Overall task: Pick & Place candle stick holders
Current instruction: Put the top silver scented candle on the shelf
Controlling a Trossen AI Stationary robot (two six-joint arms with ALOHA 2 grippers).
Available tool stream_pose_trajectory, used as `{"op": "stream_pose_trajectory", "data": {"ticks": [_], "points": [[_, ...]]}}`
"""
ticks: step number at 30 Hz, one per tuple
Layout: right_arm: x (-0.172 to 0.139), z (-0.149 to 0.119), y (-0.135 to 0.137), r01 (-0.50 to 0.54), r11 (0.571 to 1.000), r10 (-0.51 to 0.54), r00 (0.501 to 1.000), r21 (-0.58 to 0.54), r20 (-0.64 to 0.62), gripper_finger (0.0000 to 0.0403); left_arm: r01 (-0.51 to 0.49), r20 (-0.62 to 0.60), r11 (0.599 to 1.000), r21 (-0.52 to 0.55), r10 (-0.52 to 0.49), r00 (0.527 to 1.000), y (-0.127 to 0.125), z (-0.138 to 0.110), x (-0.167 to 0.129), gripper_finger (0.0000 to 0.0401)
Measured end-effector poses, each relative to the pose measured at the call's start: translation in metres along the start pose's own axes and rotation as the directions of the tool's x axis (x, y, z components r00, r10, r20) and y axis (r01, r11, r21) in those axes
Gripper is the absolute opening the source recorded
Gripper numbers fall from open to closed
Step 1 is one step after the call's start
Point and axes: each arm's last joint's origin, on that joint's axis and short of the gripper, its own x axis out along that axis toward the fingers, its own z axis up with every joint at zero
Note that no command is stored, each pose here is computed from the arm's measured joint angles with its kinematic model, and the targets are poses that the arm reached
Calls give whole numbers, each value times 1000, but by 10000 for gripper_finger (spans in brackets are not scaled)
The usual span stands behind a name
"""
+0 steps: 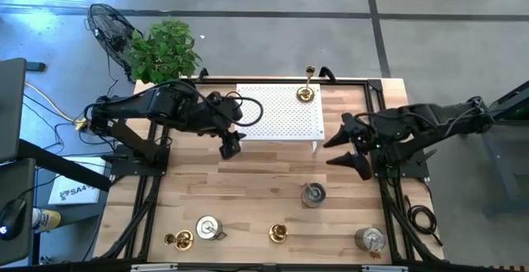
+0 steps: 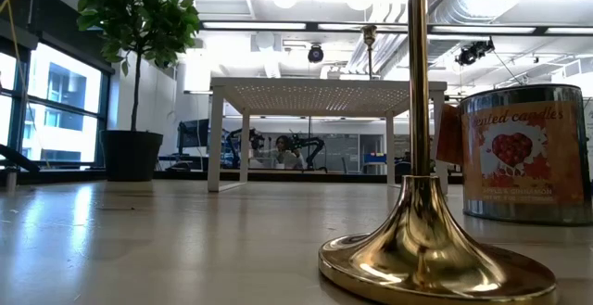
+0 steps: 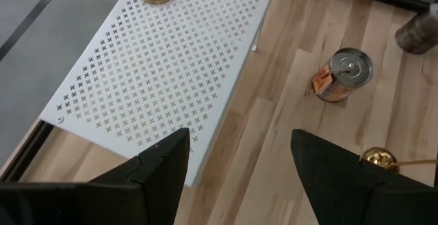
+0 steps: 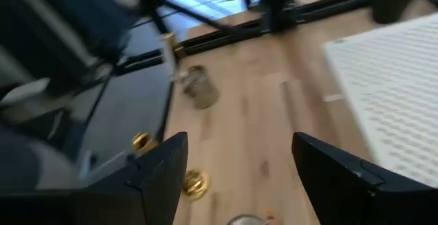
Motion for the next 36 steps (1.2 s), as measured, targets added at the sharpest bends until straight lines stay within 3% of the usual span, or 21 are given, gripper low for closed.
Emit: {"op": "stream_pose_trajectory", "data": {"ticks": [4,10,18,25,31,36], "points": [[-1,-1,3,-82,996,82,996,-32,-27,256,2,5,1000,-2,-2,1000,0,0,0,250],[-1,2,0,27,1000,-27,999,-6,32,257,3,5,1000,-2,-3,1000,0,0,0,250],[0,6,0,83,997,-83,992,6,95,257,3,4,1000,-1,-3,1000,0,0,0,250],[11,3,0,76,997,-76,996,4,48,257,4,4,1000,-1,-4,1000,0,0,0,250],[25,2,-2,146,989,-146,989,-7,27,258,4,4,1000,-1,-4,1000,0,0,0,250],[27,2,-2,148,989,-147,989,-10,22,299,4,4,1000,-1,-4,1000,0,0,0,250]]}}
